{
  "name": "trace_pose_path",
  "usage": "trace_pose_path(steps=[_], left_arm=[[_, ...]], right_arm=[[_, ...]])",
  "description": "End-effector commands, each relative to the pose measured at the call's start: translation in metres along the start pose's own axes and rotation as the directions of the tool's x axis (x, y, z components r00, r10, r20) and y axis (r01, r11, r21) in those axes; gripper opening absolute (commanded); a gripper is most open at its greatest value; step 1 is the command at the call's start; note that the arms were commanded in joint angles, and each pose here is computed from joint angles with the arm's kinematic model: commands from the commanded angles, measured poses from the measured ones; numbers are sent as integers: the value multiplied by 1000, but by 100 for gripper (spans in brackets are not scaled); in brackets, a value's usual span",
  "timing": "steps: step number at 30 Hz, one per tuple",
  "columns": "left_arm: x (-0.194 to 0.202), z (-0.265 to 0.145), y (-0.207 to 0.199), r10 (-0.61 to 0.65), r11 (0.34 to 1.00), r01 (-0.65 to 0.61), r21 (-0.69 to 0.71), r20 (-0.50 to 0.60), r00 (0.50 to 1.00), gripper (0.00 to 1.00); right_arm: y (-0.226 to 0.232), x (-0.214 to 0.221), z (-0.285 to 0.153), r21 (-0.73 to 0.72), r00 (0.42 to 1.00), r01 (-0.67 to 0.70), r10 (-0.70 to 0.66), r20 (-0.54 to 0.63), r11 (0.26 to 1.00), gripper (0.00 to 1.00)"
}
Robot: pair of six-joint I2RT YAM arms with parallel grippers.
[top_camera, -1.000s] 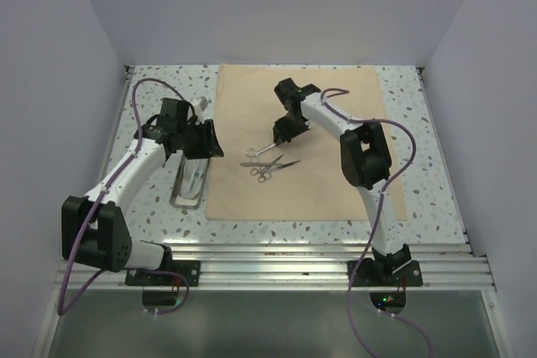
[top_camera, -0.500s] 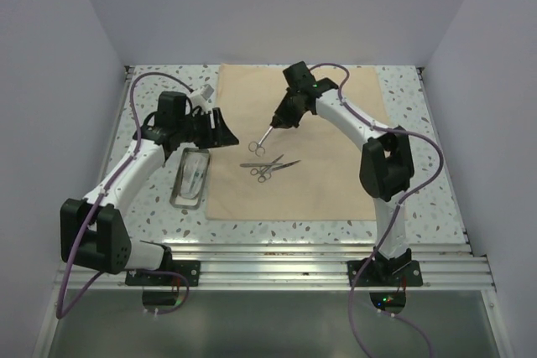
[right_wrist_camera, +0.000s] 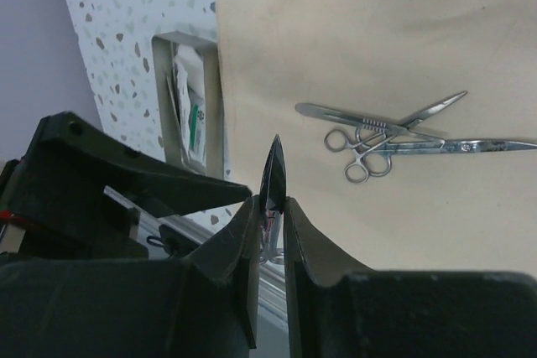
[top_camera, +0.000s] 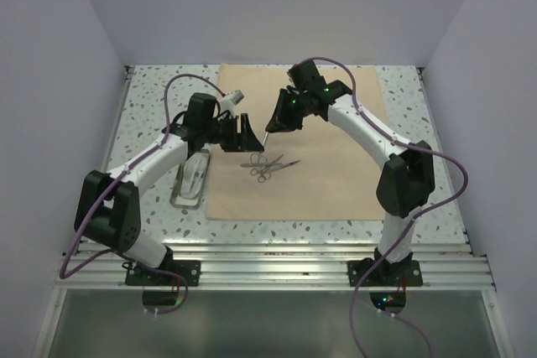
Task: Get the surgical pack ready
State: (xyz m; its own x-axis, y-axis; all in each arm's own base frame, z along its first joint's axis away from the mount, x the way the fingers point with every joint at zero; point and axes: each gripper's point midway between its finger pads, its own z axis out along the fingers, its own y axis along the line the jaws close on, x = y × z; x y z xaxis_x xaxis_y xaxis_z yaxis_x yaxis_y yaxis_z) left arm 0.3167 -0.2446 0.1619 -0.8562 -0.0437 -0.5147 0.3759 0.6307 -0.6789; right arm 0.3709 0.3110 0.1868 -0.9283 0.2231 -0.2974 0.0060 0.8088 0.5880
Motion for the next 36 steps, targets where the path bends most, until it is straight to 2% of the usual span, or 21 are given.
trace_pose_path(steps=[1, 6, 9, 10, 12, 13, 14, 16, 17, 21, 22, 23, 26, 31, 33, 36], left_arm=[[-25, 6, -27, 31, 995, -37, 97, 65, 997, 61], [-27, 17, -24, 3, 995, -8, 104, 49, 999, 59], [-25, 22, -22, -12, 993, 9, 114, 31, 999, 50], [-23, 22, -23, -13, 992, 11, 123, 19, 1000, 39], [-15, 23, -17, -21, 994, 23, 106, -13, 1000, 24], [-13, 23, -14, -20, 996, 21, 85, -16, 1000, 6], [-5, 20, -7, -28, 998, 30, 47, -41, 999, 0], [-2, 14, 7, -27, 999, 25, -28, -41, 999, 0], [1, 3, 14, -28, 997, 24, -71, -46, 999, 0], [11, -32, 49, -50, 962, 31, -270, -64, 997, 0], [9, -44, 68, -34, 930, 9, -369, -60, 998, 0], [16, -58, 74, -51, 903, 10, -430, -84, 995, 0], [23, -92, 107, -63, 788, -7, -616, -93, 994, 0], [40, -117, 143, -94, 661, -44, -749, -140, 986, 0], [46, -126, 154, -99, 612, -75, -788, -170, 980, 0], [46, -133, 162, -91, 571, -120, -812, -207, 974, 0]], right_arm=[[25, 13, -22, -101, 998, 62, -65, -19, 993, 0], [32, 21, -29, -134, 997, 67, -71, -27, 989, 0], [35, 23, -31, -151, 996, 74, -80, -34, 986, 0], [36, 23, -32, -153, 996, 80, -85, -32, 985, 0], [38, 22, -35, -160, 994, 101, -107, -28, 982, 0], [37, 21, -34, -157, 993, 107, -112, -26, 982, 0], [35, 22, -35, -146, 993, 110, -116, -31, 983, 6], [33, 21, -38, -128, 989, 144, -149, -26, 981, 25], [27, 22, -39, -105, 987, 155, -159, -33, 982, 38], [15, 15, -45, -45, 950, 312, -312, -2, 949, 58], [12, 15, -47, -34, 942, 335, -336, -2, 942, 63], [9, 15, -49, -22, 935, 355, -356, -3, 934, 73], [3, 14, -53, -13, 901, 433, -432, 38, 902, 81], [6, 18, -62, -63, 829, 555, -546, 121, 829, 99], [-3, 20, -60, -31, 785, 614, -607, 124, 788, 99], [-16, 24, -55, -3, 727, 683, -680, 96, 730, 99]])
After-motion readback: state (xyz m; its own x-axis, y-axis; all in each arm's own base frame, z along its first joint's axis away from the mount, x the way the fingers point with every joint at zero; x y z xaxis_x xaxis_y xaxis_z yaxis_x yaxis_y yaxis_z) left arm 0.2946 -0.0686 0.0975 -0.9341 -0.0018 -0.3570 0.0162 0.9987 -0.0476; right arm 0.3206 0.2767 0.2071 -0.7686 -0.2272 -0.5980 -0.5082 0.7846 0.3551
